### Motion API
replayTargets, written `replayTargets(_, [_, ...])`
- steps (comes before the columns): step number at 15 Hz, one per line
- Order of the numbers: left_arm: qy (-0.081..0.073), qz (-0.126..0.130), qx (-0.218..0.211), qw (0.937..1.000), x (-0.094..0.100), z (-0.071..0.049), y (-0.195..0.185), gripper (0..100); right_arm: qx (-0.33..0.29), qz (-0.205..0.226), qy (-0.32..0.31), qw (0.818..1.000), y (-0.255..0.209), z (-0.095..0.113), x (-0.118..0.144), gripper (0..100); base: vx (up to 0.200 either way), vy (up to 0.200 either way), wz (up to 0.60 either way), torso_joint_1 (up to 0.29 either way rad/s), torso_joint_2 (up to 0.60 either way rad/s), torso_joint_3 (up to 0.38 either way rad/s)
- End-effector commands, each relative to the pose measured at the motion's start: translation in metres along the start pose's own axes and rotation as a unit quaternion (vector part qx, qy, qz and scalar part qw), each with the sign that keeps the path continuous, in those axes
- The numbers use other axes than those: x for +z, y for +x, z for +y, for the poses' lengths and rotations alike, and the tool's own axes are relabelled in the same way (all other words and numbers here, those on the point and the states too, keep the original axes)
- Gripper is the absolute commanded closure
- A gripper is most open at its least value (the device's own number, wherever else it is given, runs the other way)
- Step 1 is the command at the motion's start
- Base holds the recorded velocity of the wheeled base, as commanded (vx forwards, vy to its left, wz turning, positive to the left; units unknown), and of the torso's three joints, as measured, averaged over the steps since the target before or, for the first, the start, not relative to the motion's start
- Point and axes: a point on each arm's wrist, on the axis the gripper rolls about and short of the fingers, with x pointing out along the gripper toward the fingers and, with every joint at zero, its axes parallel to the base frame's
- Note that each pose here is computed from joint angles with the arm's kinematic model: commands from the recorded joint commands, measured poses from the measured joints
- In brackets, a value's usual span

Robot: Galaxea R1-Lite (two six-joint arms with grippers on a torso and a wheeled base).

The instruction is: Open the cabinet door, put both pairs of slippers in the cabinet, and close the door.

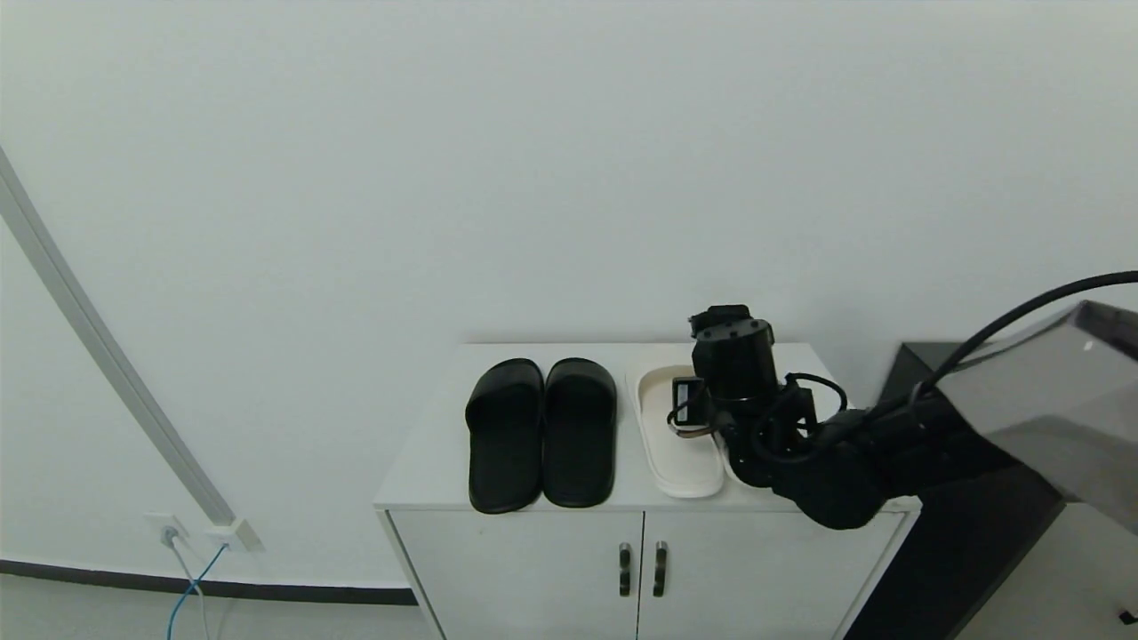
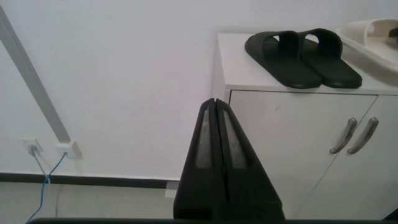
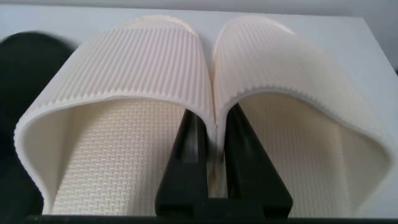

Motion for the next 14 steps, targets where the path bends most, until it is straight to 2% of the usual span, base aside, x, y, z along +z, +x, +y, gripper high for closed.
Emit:
replayTargets(1, [0.0,0.001,0.0,1.0,0.0,0.0,0.0,100,0.087,-0.021,-0.007,0.996,-0.067,-0.026,0.032,100,0.0,0.0,0.0,0.0,0.0,0.0])
replayTargets(2, [0.0,0.001,0.0,1.0,0.0,0.0,0.0,100,0.166,-0.019,-0.023,0.986,-0.1,-0.038,0.035,100,0.0,0.0,0.0,0.0,0.0,0.0])
replayTargets(3, [0.0,0.001,0.0,1.0,0.0,0.0,0.0,100,0.218,-0.013,-0.027,0.975,-0.119,-0.042,0.034,100,0.0,0.0,0.0,0.0,0.0,0.0])
replayTargets(6, [0.002,0.001,-0.003,1.0,0.0,0.0,0.0,100,0.323,-0.002,-0.035,0.946,-0.154,-0.051,0.03,100,0.0,0.0,0.0,0.0,0.0,0.0])
replayTargets(7, [0.002,0.001,-0.003,1.0,0.0,0.0,0.0,100,0.323,-0.002,-0.035,0.946,-0.154,-0.051,0.03,100,0.0,0.0,0.0,0.0,0.0,0.0])
replayTargets(8, [0.002,0.001,-0.004,1.0,0.0,0.0,0.0,100,0.349,0.002,-0.051,0.936,-0.161,-0.056,0.025,100,0.0,0.0,0.0,0.0,0.0,0.0])
replayTargets(10, [0.002,0.001,-0.004,1.0,0.0,0.0,0.0,100,0.344,-0.026,-0.138,0.928,-0.158,-0.064,0.018,100,0.0,0.0,0.0,0.0,0.0,0.0])
replayTargets(11, [0.002,0.001,-0.004,1.0,0.0,0.0,0.0,100,0.362,-0.047,-0.156,0.918,-0.159,-0.064,0.016,100,0.0,0.0,0.0,0.0,0.0,0.0])
replayTargets(12, [0.001,0.001,-0.003,1.0,0.0,0.0,0.0,100,0.381,-0.062,-0.157,0.909,-0.16,-0.064,0.014,100,0.0,0.0,0.0,0.0,0.0,0.0])
replayTargets(14, [0.002,0.001,-0.003,1.0,0.0,0.0,0.0,100,0.389,-0.063,-0.157,0.906,-0.158,-0.063,0.01,100,0.0,0.0,0.0,0.0,0.0,0.0])
